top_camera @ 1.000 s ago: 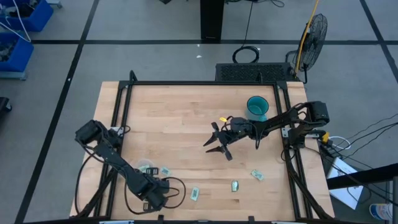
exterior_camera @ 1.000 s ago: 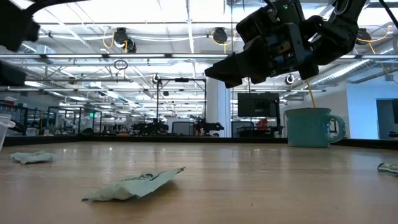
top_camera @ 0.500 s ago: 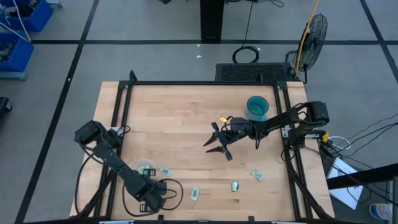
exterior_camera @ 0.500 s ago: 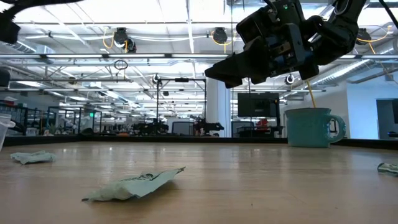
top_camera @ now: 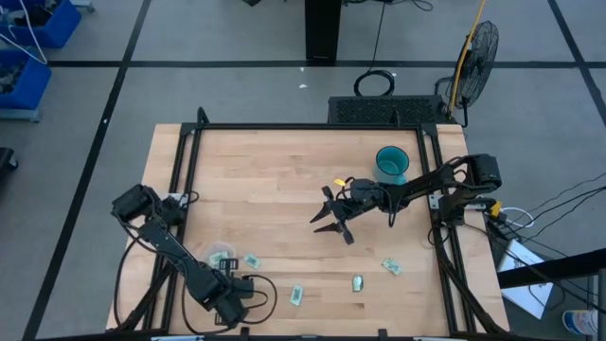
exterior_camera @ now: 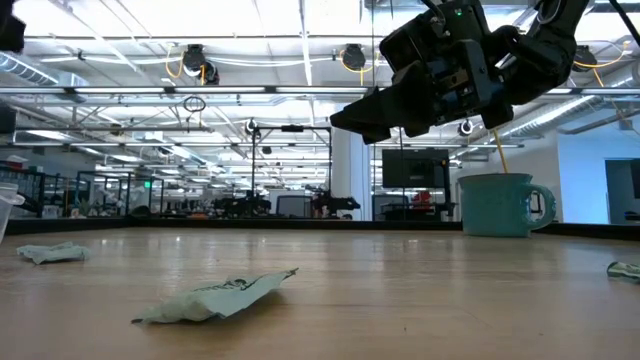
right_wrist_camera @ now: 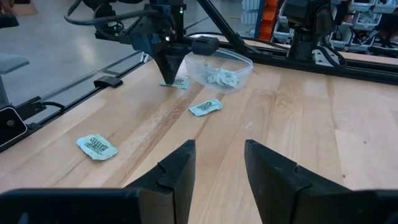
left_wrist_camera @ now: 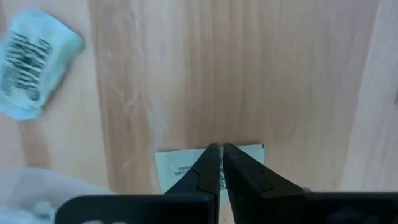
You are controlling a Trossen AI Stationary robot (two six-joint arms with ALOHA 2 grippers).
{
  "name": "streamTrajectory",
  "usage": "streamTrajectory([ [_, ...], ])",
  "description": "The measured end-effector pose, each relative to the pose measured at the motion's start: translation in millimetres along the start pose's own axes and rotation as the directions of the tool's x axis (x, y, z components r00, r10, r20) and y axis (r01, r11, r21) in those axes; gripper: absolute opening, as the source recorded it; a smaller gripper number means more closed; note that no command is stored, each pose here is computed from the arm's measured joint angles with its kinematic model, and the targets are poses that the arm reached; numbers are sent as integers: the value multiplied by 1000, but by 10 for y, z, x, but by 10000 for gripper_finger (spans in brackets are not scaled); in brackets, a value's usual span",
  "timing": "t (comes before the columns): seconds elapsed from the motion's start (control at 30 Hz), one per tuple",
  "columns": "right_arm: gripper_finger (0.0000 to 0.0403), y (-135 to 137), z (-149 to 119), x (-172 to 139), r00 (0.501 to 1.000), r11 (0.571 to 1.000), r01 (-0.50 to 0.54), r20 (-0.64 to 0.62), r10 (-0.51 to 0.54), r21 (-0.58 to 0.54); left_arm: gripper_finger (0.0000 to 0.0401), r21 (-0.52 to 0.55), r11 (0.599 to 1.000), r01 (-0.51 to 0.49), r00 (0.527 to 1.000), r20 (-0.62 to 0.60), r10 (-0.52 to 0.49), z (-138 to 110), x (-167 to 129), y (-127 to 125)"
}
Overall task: Pick and place Stevia / Truvia into bins
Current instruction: Move the white stevia packet to the middle left of the table, then put the white stevia packet into the transparent bin
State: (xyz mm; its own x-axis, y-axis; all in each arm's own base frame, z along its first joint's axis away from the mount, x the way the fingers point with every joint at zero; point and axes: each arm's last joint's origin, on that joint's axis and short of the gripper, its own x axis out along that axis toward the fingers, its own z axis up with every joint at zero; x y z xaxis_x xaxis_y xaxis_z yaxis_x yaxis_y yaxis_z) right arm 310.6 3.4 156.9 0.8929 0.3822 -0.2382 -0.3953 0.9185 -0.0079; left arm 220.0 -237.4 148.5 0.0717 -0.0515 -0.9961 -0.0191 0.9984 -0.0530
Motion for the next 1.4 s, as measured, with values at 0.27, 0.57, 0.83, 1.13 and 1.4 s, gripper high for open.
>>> streamTrajectory([
  [0.27, 132, 1, 0, 0, 1000, 1000, -2, 0, 2, 0, 10, 16, 998, 55, 998, -31, -55, -45, 63, 8],
  [0.57, 132, 0, 3, 0, 1000, 1000, -2, 3, 2, -1, 4, 143, 985, -93, 989, 131, 74, 198, 82, 212],
  [0.83, 132, -2, 32, 0, 1000, 1000, 1, 31, -1, -16, 20, 300, 914, -275, 951, 225, 212, 592, 83, 674],
  [1.13, 132, -3, 36, -1, 999, 999, 3, 35, -1, -52, 21, 258, 885, -387, 912, 251, 326, 998, 52, 1406],
  [1.4, 132, 7, 7, 3, 1000, 999, -4, 7, 4, -37, 21, 161, 919, -360, 905, 298, 302, 933, -328, 1513],
])
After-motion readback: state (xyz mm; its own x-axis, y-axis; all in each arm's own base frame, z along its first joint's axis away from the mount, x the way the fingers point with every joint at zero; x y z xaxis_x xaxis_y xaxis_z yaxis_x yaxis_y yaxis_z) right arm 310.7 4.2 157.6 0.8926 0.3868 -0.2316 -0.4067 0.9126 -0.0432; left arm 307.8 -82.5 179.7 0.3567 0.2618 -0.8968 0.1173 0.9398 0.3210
